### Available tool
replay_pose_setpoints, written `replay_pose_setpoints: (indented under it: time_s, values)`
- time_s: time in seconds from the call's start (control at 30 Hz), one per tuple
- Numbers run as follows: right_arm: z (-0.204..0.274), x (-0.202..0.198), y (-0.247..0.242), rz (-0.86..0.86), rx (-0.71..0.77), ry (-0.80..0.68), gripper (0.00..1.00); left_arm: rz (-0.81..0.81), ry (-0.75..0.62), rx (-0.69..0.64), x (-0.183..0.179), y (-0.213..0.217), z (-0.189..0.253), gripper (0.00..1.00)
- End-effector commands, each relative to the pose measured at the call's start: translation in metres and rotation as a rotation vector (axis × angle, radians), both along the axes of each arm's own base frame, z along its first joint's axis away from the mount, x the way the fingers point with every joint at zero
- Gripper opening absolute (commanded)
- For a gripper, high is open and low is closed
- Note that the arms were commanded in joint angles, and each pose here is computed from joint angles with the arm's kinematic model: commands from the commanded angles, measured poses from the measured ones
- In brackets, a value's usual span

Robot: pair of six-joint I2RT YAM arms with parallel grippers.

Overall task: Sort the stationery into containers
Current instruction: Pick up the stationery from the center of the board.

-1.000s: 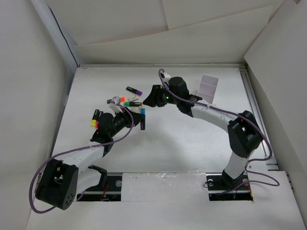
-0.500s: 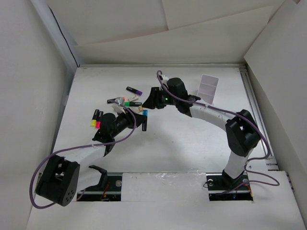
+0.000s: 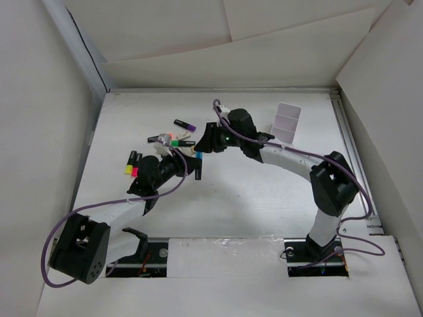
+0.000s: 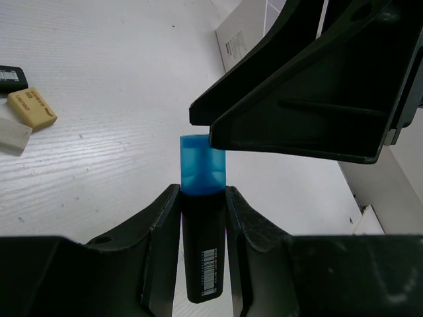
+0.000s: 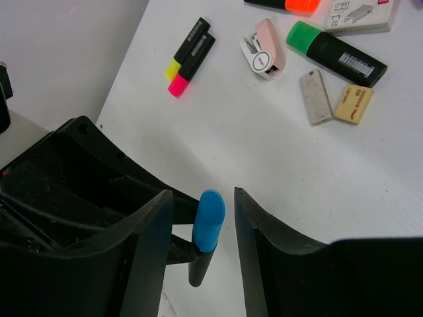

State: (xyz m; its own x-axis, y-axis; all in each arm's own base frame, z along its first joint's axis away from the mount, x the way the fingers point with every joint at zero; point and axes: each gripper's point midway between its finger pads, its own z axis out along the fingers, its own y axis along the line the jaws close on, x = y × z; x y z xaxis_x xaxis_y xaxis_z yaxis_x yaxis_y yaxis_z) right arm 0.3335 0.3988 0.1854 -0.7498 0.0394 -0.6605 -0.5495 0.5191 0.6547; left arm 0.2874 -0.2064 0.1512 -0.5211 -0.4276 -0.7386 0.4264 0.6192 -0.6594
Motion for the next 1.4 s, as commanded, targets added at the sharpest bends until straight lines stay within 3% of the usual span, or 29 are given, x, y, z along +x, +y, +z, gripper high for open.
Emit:
replay_pose_setpoints:
  time_s: [0.0, 0.67, 0.93, 1.13, 1.2, 1.37]
  values:
    - [0.002, -0.005, 0.008, 0.025, 0.013, -0.016, 0.47, 0.000, -0.112, -0.028, 0.008, -0.004, 0.034, 0.04]
    - [-0.011, -0.008, 0.008, 0.010, -0.010, 0.008, 0.37, 0.021, -0.136, -0.026, 0.007, 0.001, 0.039, 0.04]
    - [-0.016, -0.010, 0.010, 0.012, -0.006, 0.036, 0.11, 0.021, -0.136, -0.026, 0.007, 0.001, 0.039, 0.04]
    - [-0.003, -0.007, 0.007, -0.009, 0.005, 0.009, 0.05, 0.021, -0.136, -0.026, 0.007, 0.001, 0.039, 0.04]
    - [-0.003, -0.002, 0.004, -0.029, 0.006, 0.014, 0.04, 0.030, -0.136, -0.025, 0.009, 0.002, 0.039, 0.07]
    - [0.004, 0.012, -0.012, -0.071, 0.014, 0.005, 0.04, 0.031, -0.122, -0.029, 0.008, 0.002, 0.037, 0.27]
